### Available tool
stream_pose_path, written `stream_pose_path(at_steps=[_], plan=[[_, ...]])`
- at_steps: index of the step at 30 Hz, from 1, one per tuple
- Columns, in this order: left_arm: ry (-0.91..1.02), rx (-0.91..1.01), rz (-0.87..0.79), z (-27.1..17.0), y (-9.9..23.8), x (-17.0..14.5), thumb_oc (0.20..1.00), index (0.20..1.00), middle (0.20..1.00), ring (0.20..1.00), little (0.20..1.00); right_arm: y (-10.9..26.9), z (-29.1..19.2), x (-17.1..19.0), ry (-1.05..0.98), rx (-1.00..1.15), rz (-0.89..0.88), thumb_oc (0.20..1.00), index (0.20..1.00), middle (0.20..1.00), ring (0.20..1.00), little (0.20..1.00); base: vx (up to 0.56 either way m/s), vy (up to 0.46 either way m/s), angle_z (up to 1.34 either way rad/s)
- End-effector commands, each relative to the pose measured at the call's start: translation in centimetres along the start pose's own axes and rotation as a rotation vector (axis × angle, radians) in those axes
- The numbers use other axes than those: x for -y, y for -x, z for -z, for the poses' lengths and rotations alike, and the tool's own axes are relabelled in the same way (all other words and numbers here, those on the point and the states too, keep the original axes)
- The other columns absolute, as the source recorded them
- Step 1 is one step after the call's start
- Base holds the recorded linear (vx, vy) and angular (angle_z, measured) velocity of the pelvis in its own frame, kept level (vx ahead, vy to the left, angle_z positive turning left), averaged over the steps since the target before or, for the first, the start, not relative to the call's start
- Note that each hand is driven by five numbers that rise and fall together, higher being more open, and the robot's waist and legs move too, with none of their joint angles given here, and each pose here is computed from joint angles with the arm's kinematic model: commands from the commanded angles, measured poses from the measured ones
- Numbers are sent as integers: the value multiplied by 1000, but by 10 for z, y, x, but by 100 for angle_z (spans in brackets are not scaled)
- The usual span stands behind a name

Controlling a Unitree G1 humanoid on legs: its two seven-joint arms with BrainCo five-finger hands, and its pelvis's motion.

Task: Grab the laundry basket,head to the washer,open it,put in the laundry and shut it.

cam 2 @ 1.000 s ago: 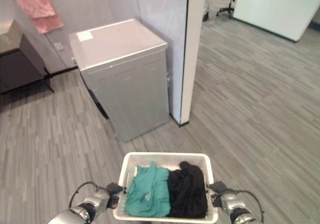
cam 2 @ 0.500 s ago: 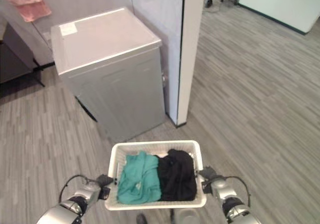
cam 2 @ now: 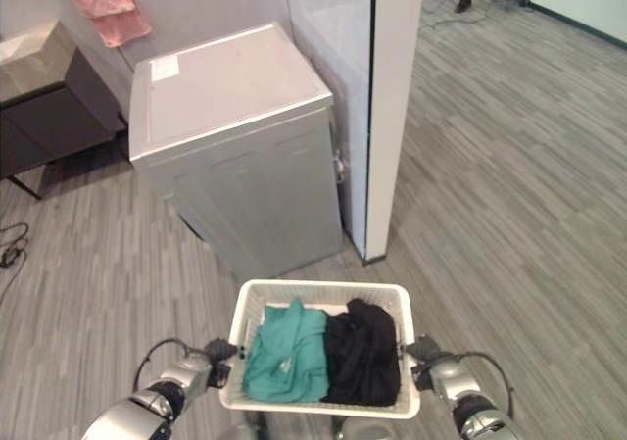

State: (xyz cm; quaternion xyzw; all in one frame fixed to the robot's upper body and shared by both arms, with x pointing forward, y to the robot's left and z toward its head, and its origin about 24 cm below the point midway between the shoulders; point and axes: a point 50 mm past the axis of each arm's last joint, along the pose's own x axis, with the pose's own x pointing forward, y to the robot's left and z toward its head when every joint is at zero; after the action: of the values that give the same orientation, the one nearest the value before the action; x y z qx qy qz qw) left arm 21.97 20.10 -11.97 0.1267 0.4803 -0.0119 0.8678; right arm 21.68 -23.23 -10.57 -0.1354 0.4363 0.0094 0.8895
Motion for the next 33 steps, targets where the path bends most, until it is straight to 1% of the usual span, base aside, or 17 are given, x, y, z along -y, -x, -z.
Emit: stream_pose_path(at_steps=[1,6,10,14,17,22,25,27,30,31,33], plan=[[-7,54,-94,-17,1,-27,200,200,200,200,200,1,-19,17,-7,89,29,200,200,200,200,200,249,459,-21],[-35,55,-82,-16,1,-24,200,200,200,200,200,1,-20,17,-8,92,25,200,200,200,200,200,224,417,-21],[-39,80,-81,-20,2,-26,200,200,200,200,200,0,-32,12,10,125,17,200,200,200,200,200,120,383,-14],[-22,72,-126,-16,3,-41,200,200,200,200,200,-1,-53,-3,12,190,-24,200,200,200,200,200,11,346,-62],[-8,48,-143,-8,4,-49,200,200,200,200,200,-2,-55,-11,28,189,-53,200,200,200,200,200,53,297,-91],[19,9,-174,2,7,-61,200,200,200,200,200,-2,-54,-25,42,198,-94,200,200,200,200,200,96,153,-24],[23,10,-168,1,6,-60,200,200,200,200,200,-1,-52,-22,24,199,-94,200,200,200,200,200,134,65,-41],[37,6,-133,4,4,-48,200,200,200,200,200,0,-45,-15,11,185,-75,200,200,200,200,200,196,4,-6],[41,9,-124,4,4,-44,200,200,200,200,200,0,-44,-12,12,184,-64,200,200,200,200,200,104,-54,-9],[48,28,-106,0,3,-38,200,200,200,200,200,2,-43,-6,14,193,-47,200,200,200,200,200,27,-110,-26],[53,41,-101,-4,3,-36,200,200,200,200,200,3,-46,-1,25,205,-31,200,200,200,200,200,45,-64,-14]])
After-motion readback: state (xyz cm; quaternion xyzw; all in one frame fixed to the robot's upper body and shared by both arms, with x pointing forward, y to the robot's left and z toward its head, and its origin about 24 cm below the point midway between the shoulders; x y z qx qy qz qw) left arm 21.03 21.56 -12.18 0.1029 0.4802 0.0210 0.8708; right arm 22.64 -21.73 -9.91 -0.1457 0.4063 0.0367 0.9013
